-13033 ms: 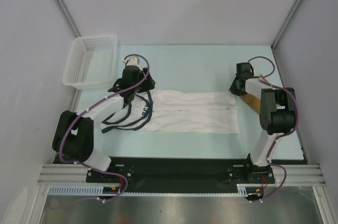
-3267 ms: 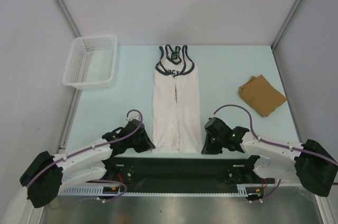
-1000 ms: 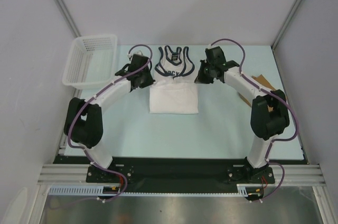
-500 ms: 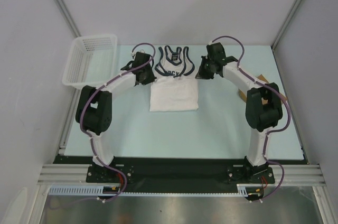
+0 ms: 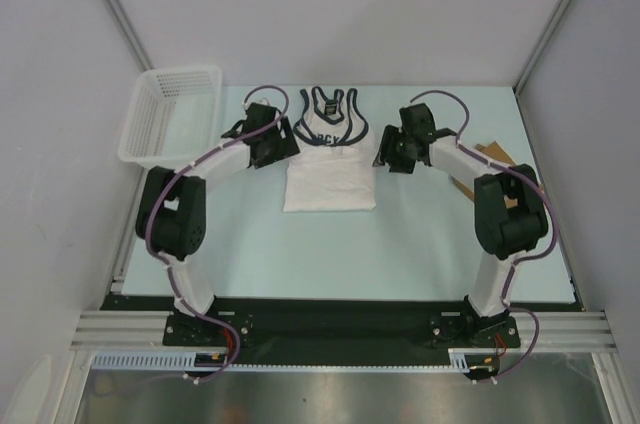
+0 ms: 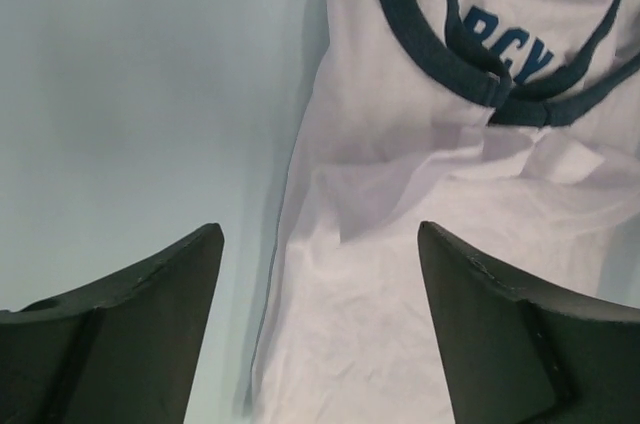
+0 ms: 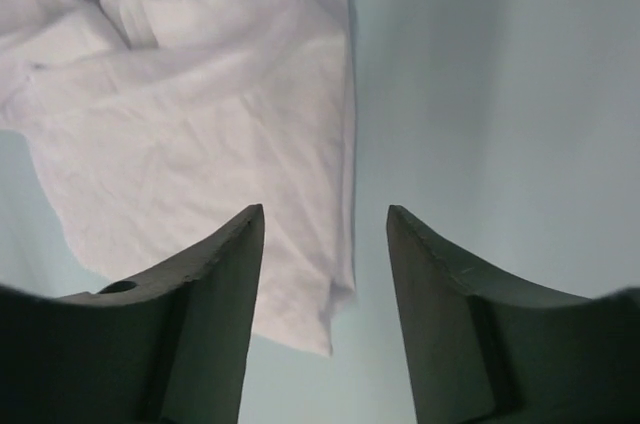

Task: Fold and stack the tank tops
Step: Fold the tank top

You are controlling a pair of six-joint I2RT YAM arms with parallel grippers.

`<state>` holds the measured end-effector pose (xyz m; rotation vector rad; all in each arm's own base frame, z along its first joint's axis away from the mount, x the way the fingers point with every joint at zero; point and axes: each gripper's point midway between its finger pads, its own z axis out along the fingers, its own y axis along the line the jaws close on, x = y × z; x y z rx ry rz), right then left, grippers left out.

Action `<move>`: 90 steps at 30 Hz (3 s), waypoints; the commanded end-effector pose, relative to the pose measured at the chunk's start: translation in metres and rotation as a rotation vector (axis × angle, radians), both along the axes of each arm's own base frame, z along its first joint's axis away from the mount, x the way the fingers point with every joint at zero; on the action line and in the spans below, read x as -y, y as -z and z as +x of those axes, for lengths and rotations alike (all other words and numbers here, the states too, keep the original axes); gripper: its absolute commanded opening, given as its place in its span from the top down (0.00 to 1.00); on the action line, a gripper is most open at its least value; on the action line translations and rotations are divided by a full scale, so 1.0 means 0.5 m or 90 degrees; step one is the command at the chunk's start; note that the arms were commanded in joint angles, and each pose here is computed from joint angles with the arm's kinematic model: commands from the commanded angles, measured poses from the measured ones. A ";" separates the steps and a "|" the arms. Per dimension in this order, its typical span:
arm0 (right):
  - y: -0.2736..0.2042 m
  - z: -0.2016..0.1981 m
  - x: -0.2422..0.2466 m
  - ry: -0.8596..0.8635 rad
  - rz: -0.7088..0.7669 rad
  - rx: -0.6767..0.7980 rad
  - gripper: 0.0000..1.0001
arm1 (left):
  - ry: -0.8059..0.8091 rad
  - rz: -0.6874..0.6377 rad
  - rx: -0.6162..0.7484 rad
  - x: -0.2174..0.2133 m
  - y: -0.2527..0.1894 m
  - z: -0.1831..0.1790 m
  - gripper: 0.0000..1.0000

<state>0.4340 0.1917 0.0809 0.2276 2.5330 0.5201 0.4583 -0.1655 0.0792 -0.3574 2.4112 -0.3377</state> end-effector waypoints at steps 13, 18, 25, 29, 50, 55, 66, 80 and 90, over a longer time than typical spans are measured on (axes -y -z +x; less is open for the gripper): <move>-0.026 -0.188 -0.065 -0.187 0.158 0.052 0.39 | 0.113 -0.078 0.017 0.011 -0.003 -0.237 0.19; -0.011 -0.180 -0.082 -0.202 0.174 0.051 0.33 | 0.143 -0.097 0.024 0.031 -0.009 -0.227 0.21; 0.012 -0.166 -0.088 -0.184 0.172 0.028 0.34 | 0.139 -0.082 0.023 0.031 -0.015 -0.208 0.21; 0.027 -0.171 -0.085 -0.180 0.168 0.020 0.37 | 0.141 -0.083 0.021 0.033 -0.008 -0.207 0.22; 0.075 -0.226 -0.065 -0.167 0.199 -0.018 0.61 | 0.161 -0.104 -0.008 0.046 0.035 -0.226 0.33; 0.085 -0.219 -0.055 -0.152 0.193 -0.028 0.86 | 0.155 -0.101 -0.019 0.039 0.051 -0.238 0.37; 0.083 -0.212 -0.040 -0.145 0.184 -0.028 1.00 | 0.129 -0.073 -0.060 0.004 0.092 -0.290 0.37; 0.078 -0.213 -0.042 -0.146 0.190 -0.028 1.00 | 0.140 -0.112 -0.082 0.038 0.125 -0.276 0.82; 0.042 -0.280 -0.022 -0.143 0.155 -0.041 1.00 | 0.158 -0.096 -0.072 0.036 0.076 -0.342 1.00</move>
